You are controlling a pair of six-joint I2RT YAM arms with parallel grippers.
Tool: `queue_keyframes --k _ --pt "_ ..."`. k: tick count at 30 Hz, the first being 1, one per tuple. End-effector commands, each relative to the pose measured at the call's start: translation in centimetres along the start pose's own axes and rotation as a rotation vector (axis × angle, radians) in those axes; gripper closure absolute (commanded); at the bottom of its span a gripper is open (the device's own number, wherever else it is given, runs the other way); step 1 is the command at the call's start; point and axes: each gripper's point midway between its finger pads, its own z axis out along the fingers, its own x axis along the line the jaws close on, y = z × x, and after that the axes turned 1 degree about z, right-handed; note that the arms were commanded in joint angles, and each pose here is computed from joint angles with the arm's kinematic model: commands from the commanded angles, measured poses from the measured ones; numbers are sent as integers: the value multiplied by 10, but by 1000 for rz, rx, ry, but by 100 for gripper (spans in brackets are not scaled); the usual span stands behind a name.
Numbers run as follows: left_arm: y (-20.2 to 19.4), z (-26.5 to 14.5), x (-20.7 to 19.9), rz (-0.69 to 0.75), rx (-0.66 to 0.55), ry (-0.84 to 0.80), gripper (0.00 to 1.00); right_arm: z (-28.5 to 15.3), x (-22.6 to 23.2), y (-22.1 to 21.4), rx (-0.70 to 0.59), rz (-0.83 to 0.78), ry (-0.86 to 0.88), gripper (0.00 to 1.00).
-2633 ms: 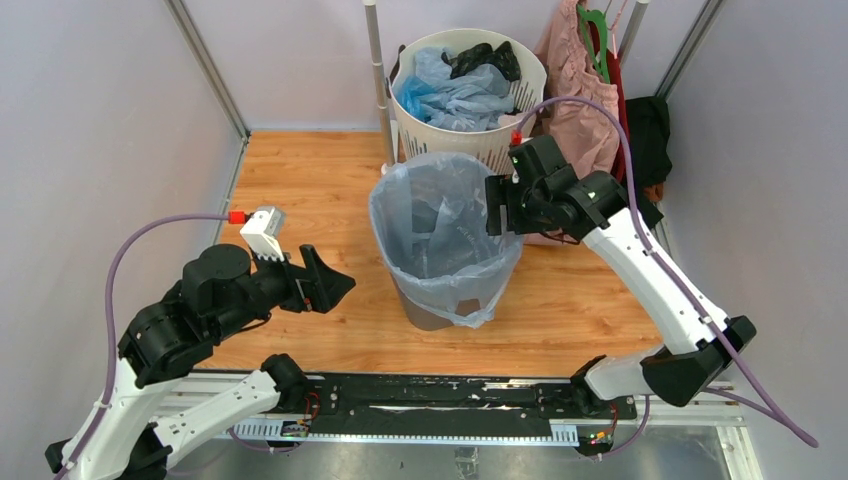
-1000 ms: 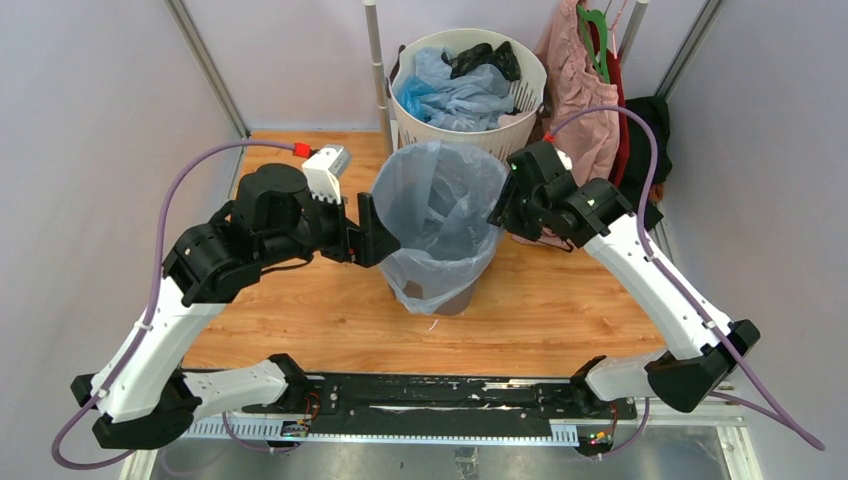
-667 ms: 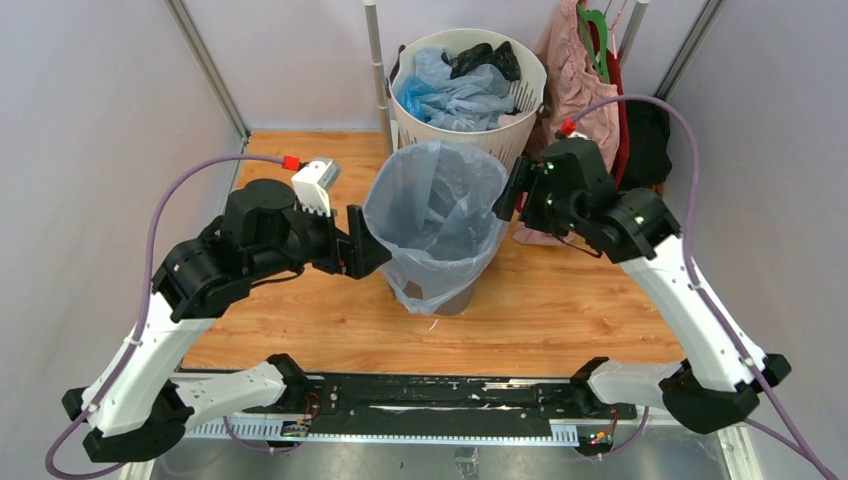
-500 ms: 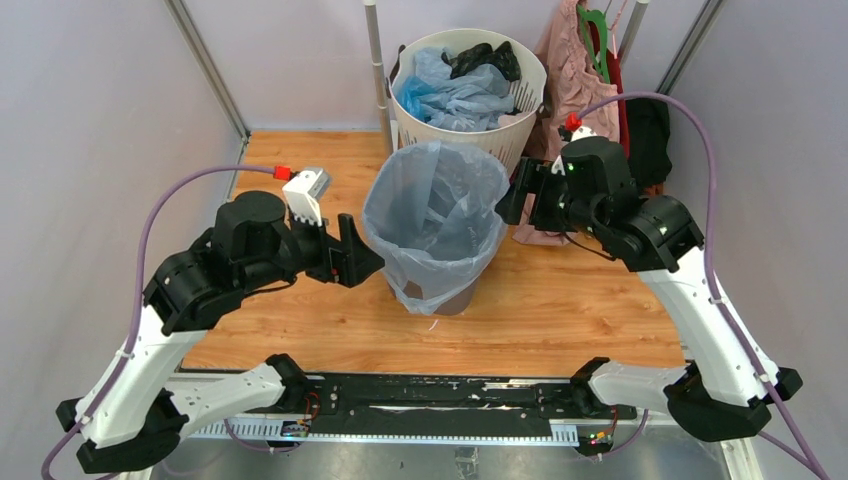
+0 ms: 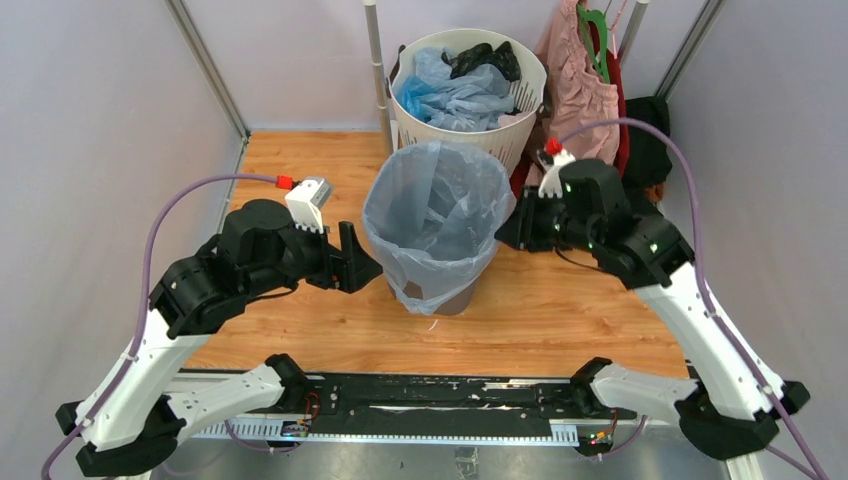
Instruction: Put the trash bags into the trash bin
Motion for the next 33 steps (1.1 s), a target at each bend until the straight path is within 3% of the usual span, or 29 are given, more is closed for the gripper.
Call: queue_keyframes --k 1,4,9,16,26,30,33 --pt "-3 -1 2 -9 -14 2 12 -17 37 -29 -33 114 290 69" --pt "-7 2 5 -10 -4 9 12 -21 32 -55 -44 206 322 67" --pt "-10 8 6 -24 -12 5 13 -21 23 -80 -37 282 231 60" --pt "-18 13 18 -67 -77 19 20 13 40 -107 -75 417 199 58" --pt "-48 32 25 -104 -62 -30 58 39 79 -143 -228 539 118 52" --pt "-58 38 17 -138 -45 -91 57 46 81 -153 -274 574 58 48" --pt "-63 40 9 -163 -36 -146 43 39 93 -148 -319 484 59 50"
